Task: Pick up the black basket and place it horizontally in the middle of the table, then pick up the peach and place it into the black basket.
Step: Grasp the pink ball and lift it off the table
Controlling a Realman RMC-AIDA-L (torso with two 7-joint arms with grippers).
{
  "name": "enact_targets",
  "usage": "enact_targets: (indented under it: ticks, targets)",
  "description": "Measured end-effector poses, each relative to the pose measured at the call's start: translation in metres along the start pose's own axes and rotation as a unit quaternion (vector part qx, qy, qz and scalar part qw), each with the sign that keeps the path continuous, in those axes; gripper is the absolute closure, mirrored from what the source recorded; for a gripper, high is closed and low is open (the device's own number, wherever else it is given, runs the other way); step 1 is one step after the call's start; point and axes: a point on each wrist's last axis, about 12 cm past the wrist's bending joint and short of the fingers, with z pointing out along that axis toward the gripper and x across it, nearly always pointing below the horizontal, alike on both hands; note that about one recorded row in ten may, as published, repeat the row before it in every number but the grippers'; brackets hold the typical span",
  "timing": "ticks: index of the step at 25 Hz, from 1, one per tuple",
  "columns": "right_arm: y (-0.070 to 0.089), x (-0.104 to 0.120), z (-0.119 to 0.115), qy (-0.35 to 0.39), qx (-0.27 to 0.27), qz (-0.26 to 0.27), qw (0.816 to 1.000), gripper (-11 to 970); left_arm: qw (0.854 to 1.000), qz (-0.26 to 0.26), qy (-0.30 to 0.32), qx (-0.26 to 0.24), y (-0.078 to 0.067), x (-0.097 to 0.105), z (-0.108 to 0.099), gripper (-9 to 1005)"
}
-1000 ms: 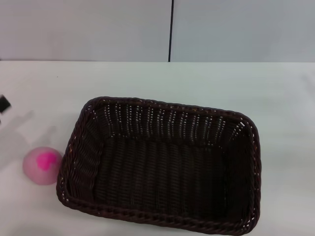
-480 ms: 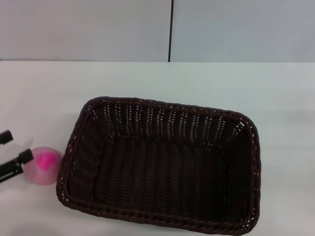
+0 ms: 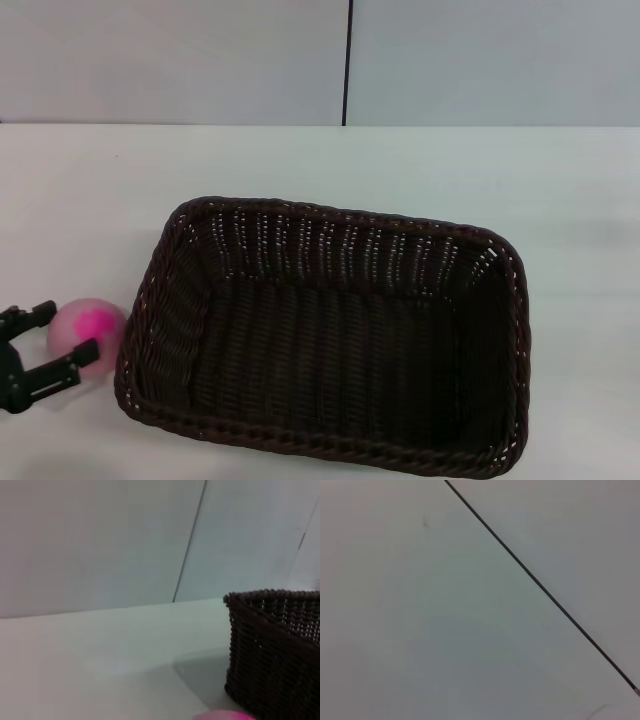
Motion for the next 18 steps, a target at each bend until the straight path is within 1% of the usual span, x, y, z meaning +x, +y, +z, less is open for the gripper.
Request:
enact_targets:
  ticks: [3, 6, 9, 13, 18]
  targets:
    - [-0.001, 0.003, 0.000, 0.004, 0.008, 0.006, 1.000, 462, 1.000, 0.001, 0.007, 0.004, 0.000, 0.000, 0.004, 168]
    - [-0.003, 0.005, 0.002, 0.009, 0.016, 0.008, 1.000, 462, 1.000, 0.006, 0.025, 0.017, -0.001, 0.000, 0.019, 168]
    - [-0.003, 0.006, 0.004, 0.012, 0.016, 0.009, 1.000, 462, 0.999, 0.007, 0.031, 0.021, 0.000, -0.001, 0.023, 168]
    - [-0.004, 0.006, 0.005, 0.013, 0.020, 0.008, 1.000, 462, 0.999, 0.006, 0.029, 0.024, 0.000, -0.003, 0.025, 168]
    - [-0.007, 0.007, 0.007, 0.017, 0.032, 0.008, 0.999, 462, 0.999, 0.015, 0.015, 0.037, -0.002, -0.008, 0.024, 196]
